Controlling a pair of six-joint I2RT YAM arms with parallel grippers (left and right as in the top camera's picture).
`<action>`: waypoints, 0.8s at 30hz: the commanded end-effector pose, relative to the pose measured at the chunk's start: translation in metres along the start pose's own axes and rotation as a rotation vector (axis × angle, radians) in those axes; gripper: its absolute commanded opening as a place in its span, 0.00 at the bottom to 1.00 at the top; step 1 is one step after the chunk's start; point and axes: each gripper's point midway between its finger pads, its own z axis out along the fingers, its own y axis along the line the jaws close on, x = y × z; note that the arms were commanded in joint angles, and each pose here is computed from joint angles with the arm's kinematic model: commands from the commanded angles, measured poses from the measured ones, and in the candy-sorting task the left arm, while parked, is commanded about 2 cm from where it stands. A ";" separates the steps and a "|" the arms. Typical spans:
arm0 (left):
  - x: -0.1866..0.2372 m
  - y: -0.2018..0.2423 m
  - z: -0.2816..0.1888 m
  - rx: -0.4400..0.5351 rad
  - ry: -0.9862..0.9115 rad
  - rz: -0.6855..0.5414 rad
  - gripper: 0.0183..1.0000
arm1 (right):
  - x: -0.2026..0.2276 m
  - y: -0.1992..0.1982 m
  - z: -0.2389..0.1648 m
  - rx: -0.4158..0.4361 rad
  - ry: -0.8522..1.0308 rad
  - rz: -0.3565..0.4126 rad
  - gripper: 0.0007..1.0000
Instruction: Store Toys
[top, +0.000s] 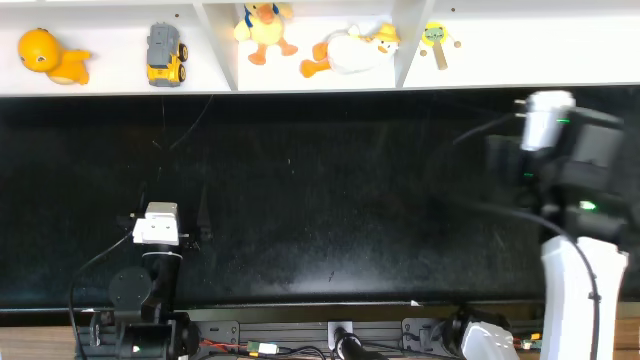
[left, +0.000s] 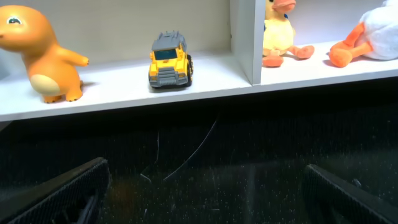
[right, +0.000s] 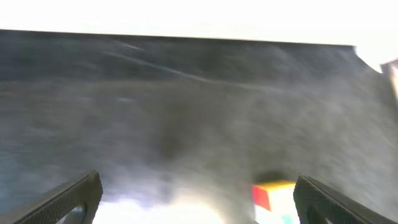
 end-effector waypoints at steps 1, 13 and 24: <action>-0.001 0.000 -0.001 -0.004 -0.005 0.012 1.00 | 0.025 -0.047 0.003 -0.020 0.017 -0.052 1.00; -0.001 0.000 -0.001 -0.004 -0.005 0.012 1.00 | 0.111 -0.140 0.004 -0.036 0.056 -0.044 0.99; -0.001 0.001 -0.001 -0.004 -0.005 0.012 1.00 | 0.116 -0.140 0.069 -0.167 0.038 -0.026 1.00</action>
